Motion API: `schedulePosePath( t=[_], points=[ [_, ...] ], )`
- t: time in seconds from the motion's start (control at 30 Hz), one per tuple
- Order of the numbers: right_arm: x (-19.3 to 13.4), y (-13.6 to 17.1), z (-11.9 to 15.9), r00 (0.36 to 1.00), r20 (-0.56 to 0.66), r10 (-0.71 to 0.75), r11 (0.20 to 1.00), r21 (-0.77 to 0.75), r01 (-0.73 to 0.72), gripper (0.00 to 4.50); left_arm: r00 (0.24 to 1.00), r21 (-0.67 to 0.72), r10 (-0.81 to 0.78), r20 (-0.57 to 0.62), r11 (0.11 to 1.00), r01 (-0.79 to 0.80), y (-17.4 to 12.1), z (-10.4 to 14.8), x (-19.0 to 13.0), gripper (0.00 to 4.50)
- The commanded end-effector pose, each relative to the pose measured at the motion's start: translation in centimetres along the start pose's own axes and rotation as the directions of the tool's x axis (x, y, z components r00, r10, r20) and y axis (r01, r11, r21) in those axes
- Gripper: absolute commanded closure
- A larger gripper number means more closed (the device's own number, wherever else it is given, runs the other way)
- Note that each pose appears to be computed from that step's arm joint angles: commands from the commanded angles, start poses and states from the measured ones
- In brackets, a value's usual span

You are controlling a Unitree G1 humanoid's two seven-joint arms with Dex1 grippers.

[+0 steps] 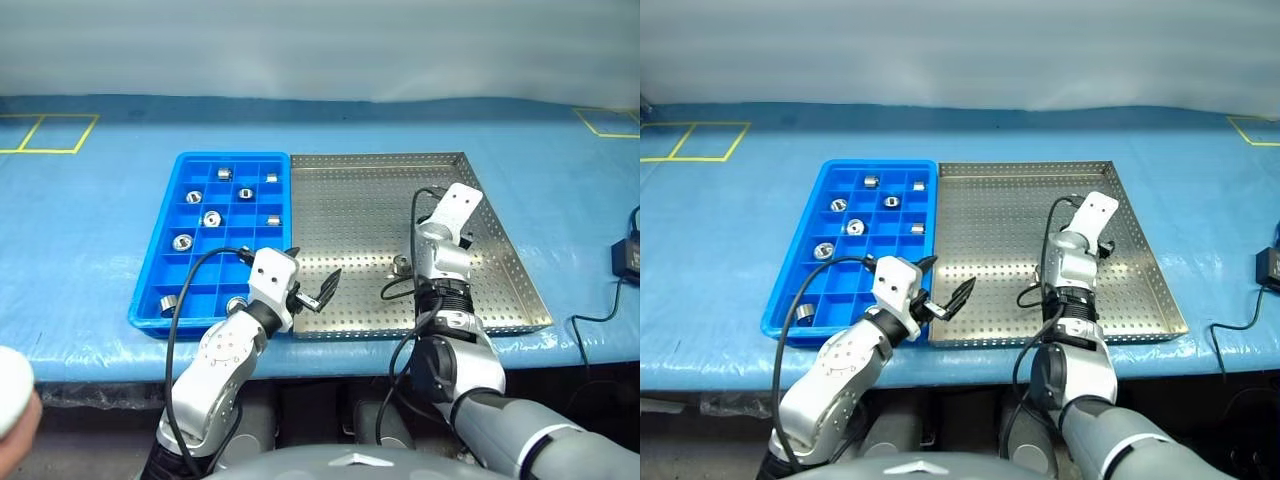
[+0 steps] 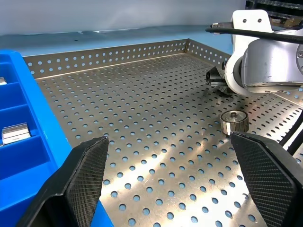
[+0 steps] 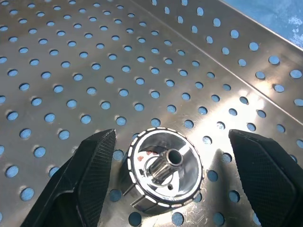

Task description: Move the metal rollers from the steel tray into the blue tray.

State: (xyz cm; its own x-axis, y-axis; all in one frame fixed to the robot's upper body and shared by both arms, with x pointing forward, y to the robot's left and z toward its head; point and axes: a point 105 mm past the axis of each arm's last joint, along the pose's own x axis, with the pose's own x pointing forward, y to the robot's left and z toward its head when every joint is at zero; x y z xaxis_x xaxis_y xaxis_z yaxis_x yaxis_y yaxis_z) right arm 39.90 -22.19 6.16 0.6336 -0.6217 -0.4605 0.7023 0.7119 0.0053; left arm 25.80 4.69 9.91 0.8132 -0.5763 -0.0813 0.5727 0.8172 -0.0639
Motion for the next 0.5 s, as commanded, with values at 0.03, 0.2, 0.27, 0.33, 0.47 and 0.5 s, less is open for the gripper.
schedulePosePath(
  t=[0.03,0.2,0.27,0.33,0.47,0.5],
  points=[
    [-0.2,0.2,0.2,1.000,-0.022,-0.004,0.998,0.060,0.005,0.66,0.998,0.017,0.013,0.056,1.000,-0.013,0.1,1.4,-0.4,0.00],
    [-0.9,0.8,-0.2,0.999,-0.016,0.032,0.999,0.043,-0.032,2.05,0.998,0.020,0.019,0.058,1.000,-0.021,0.2,1.5,-0.5,0.00],
    [-1.4,1.2,0.0,0.998,0.002,0.056,0.998,0.032,-0.056,2.70,0.998,0.020,0.021,0.060,1.000,-0.023,0.2,1.5,-0.4,0.00],
    [-2.0,1.6,0.5,0.995,0.038,0.091,0.996,0.010,-0.092,2.79,0.998,0.022,0.023,0.060,0.999,-0.024,0.2,1.5,-0.4,0.00],
    [-4.4,3.3,2.2,0.965,0.120,0.232,0.972,-0.055,-0.227,2.79,0.997,0.027,0.043,0.062,0.999,-0.044,0.6,1.5,-0.5,0.00],
    [-5.3,3.9,2.6,0.948,0.143,0.282,0.958,-0.084,-0.273,2.79,0.997,0.031,0.054,0.063,0.998,-0.056,0.7,1.5,-0.5,0.00]
  ],
)
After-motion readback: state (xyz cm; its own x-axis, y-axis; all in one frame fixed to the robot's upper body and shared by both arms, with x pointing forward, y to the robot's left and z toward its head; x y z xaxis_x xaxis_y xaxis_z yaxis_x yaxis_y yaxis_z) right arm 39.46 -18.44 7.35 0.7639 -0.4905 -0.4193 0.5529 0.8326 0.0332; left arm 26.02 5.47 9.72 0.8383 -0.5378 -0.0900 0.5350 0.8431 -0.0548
